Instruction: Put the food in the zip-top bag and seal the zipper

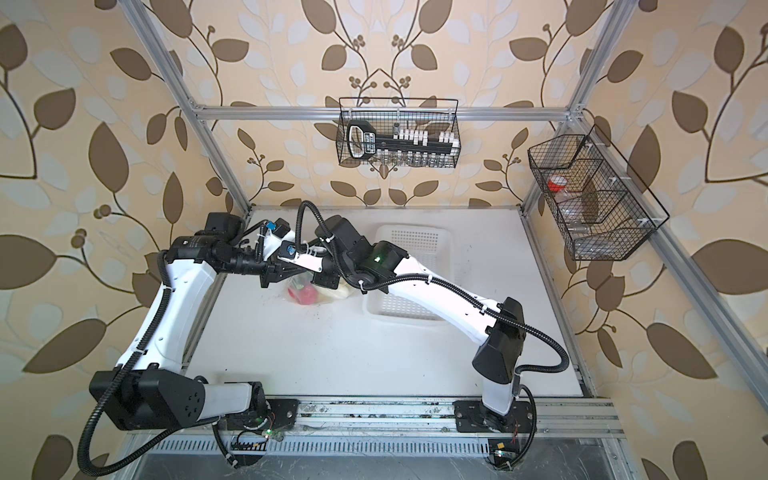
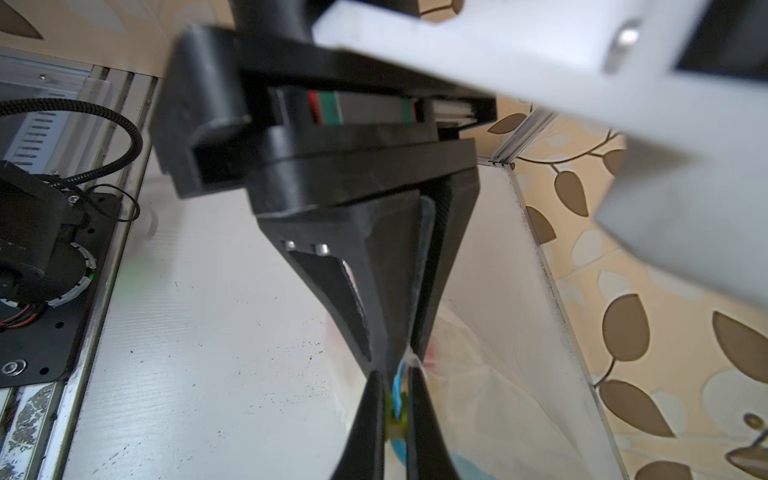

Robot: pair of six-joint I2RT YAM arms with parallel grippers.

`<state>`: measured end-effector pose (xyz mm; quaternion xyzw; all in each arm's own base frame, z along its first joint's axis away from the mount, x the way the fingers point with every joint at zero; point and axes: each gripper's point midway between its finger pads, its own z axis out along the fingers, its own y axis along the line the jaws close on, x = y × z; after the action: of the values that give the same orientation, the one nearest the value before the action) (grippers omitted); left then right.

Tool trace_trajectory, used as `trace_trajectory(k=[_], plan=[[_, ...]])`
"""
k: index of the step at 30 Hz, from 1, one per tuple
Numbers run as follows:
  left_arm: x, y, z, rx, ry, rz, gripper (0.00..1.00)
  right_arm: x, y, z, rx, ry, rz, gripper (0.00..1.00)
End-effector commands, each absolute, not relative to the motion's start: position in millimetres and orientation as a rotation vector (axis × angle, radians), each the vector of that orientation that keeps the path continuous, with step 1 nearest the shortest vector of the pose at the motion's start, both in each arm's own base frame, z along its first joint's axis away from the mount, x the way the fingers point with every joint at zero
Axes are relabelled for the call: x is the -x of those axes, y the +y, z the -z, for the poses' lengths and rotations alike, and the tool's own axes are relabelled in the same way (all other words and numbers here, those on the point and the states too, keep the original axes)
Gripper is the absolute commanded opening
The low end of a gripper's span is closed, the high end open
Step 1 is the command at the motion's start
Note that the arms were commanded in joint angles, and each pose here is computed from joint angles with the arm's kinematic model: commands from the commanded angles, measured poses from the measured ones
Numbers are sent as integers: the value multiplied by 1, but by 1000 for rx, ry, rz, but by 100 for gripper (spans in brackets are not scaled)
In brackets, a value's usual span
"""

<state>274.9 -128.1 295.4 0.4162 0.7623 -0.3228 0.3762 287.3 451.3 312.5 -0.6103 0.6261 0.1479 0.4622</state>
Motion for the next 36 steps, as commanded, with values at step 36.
trace_trajectory(k=[36], plan=[[-268,-133,-323,-961,1903,784,0,-294,439,-338,1503,1473,-250,35]])
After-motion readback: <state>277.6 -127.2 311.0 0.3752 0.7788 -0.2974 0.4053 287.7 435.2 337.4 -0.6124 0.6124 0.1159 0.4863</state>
